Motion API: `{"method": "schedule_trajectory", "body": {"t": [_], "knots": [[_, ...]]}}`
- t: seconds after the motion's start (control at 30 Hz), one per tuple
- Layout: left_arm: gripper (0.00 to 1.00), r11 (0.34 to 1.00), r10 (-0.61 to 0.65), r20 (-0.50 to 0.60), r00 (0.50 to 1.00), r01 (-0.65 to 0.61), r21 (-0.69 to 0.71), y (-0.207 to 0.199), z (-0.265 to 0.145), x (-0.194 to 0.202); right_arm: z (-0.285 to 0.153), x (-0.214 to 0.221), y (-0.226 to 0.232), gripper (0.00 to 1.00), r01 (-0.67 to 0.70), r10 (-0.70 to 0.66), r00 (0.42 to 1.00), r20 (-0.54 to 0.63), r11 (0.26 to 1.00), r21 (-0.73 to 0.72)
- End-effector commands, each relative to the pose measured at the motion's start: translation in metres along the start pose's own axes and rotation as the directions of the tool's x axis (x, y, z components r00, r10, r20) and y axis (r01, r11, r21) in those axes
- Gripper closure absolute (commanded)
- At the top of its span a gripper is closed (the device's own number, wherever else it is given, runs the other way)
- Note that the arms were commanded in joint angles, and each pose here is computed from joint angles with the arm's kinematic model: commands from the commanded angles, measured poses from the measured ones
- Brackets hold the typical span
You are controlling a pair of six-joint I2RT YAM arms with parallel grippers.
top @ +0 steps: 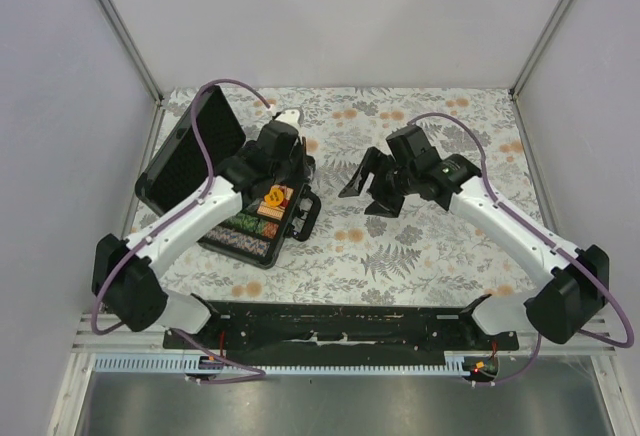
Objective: Pack up texas hold em set
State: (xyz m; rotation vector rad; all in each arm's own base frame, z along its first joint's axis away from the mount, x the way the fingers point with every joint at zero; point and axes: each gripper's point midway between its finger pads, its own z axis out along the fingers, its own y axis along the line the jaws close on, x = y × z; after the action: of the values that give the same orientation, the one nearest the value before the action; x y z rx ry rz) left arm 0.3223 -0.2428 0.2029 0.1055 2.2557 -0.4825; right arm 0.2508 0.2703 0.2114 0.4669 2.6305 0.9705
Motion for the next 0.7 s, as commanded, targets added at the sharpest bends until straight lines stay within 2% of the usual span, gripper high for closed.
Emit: {"method": "schedule_trajectory", "body": {"t": [0.0, 0.2, 0.47, 0.67], "knots": [[0.98, 0.980, 0.157, -0.073, 0.985, -0.165, -0.108, 0.038, 0.020, -0.008, -0.015, 0.001, -0.026, 0.18, 0.084, -0.087, 0.995, 0.041, 0.994, 0.063], [0.98, 0.955, 0.162, -0.147, 0.976, -0.192, -0.224, 0.072, 0.047, -0.013, -0.028, 0.001, -0.034, 0.15, 0.149, -0.154, 0.987, 0.052, 0.984, 0.099], [0.98, 0.960, 0.167, -0.227, 0.959, -0.211, -0.185, 0.080, 0.077, -0.001, -0.034, -0.006, -0.032, 0.14, 0.184, -0.191, 0.980, 0.054, 0.976, 0.119], [0.98, 0.963, 0.160, -0.245, 0.956, -0.206, -0.176, 0.084, 0.090, 0.002, -0.034, -0.010, -0.035, 0.14, 0.184, -0.193, 0.980, 0.050, 0.973, 0.136]]}}
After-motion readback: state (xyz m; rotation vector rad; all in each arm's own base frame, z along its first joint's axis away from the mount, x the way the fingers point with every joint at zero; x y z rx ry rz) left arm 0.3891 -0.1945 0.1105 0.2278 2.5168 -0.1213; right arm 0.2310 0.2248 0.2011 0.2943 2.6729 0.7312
